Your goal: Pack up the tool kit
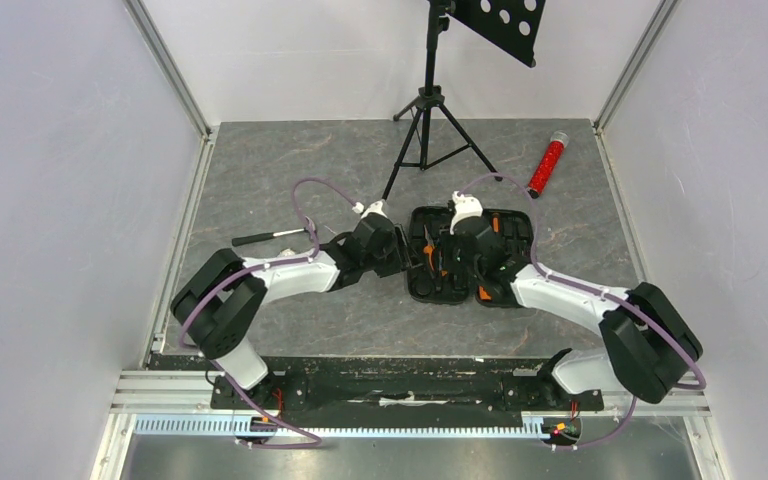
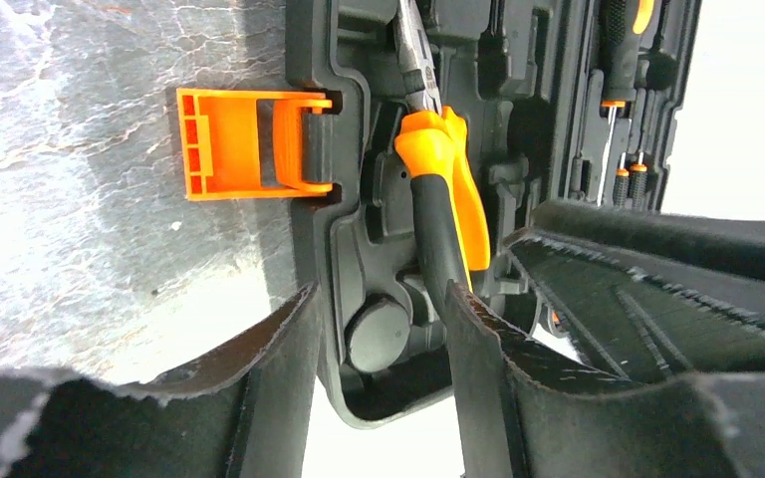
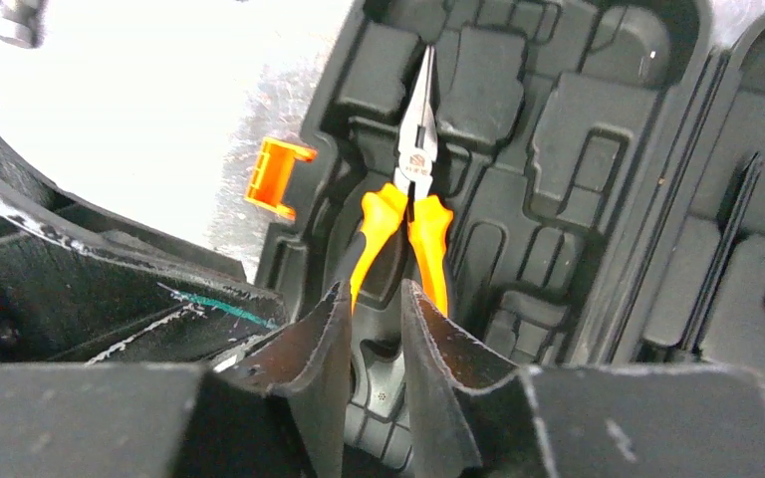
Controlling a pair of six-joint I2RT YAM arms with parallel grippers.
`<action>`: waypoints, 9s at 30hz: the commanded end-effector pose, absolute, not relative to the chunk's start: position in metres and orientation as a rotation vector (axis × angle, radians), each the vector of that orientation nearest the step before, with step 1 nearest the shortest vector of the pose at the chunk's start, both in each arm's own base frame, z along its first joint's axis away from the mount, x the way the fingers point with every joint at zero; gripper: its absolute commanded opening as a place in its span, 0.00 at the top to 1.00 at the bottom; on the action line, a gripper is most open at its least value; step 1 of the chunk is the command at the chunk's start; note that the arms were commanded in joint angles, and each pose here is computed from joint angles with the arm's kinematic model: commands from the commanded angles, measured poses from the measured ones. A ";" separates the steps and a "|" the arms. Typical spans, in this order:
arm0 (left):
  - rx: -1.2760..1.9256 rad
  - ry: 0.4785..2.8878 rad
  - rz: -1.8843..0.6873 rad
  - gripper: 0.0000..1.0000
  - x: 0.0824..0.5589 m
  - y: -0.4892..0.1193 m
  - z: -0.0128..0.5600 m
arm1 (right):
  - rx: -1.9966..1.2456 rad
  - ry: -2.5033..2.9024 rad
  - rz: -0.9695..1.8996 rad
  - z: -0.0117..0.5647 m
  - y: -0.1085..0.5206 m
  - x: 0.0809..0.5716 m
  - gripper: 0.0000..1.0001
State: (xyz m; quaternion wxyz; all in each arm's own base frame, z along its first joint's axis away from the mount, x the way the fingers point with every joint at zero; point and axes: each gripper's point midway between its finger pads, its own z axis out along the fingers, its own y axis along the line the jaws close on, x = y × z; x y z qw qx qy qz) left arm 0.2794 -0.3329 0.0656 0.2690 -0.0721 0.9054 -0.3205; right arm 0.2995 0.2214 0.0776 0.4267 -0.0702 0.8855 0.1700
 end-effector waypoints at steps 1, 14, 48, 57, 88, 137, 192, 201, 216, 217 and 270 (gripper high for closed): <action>-0.237 2.329 -0.916 0.46 0.285 -0.326 0.097 | -0.213 2.146 0.510 0.117 0.231 0.309 0.68; -0.281 2.430 -1.040 0.49 0.255 -0.331 0.068 | -0.281 2.312 0.606 0.076 0.247 0.288 0.59; -0.239 2.472 -1.228 0.57 0.218 -0.363 0.068 | -0.065 2.253 0.550 0.100 0.259 0.315 1.00; -0.318 2.419 -1.151 0.56 0.220 -0.340 0.072 | -0.048 2.319 0.479 0.064 0.250 0.304 1.00; -0.126 2.419 -0.743 0.42 0.286 -0.335 0.093 | -0.223 2.319 0.381 0.081 0.206 0.324 0.69; -0.176 2.567 -0.723 0.56 0.275 -0.342 0.039 | -0.270 2.326 0.483 0.081 0.217 0.302 0.52; -0.251 2.409 -0.788 0.67 0.254 -0.292 0.096 | -0.450 2.374 0.537 0.064 0.255 0.294 0.88; -0.264 2.342 -0.702 0.68 0.262 -0.251 0.122 | -0.455 2.516 0.346 0.007 0.224 0.268 0.98; -0.182 2.302 -0.657 0.66 0.264 -0.228 0.146 | -0.461 2.316 0.552 0.087 0.258 0.298 0.89; -0.172 2.317 -0.683 0.65 0.264 -0.234 0.143 | -0.443 2.302 0.542 0.095 0.253 0.304 0.88; -0.177 2.516 -0.783 0.68 0.269 -0.287 0.065 | -0.508 2.270 0.555 0.105 0.228 0.298 0.80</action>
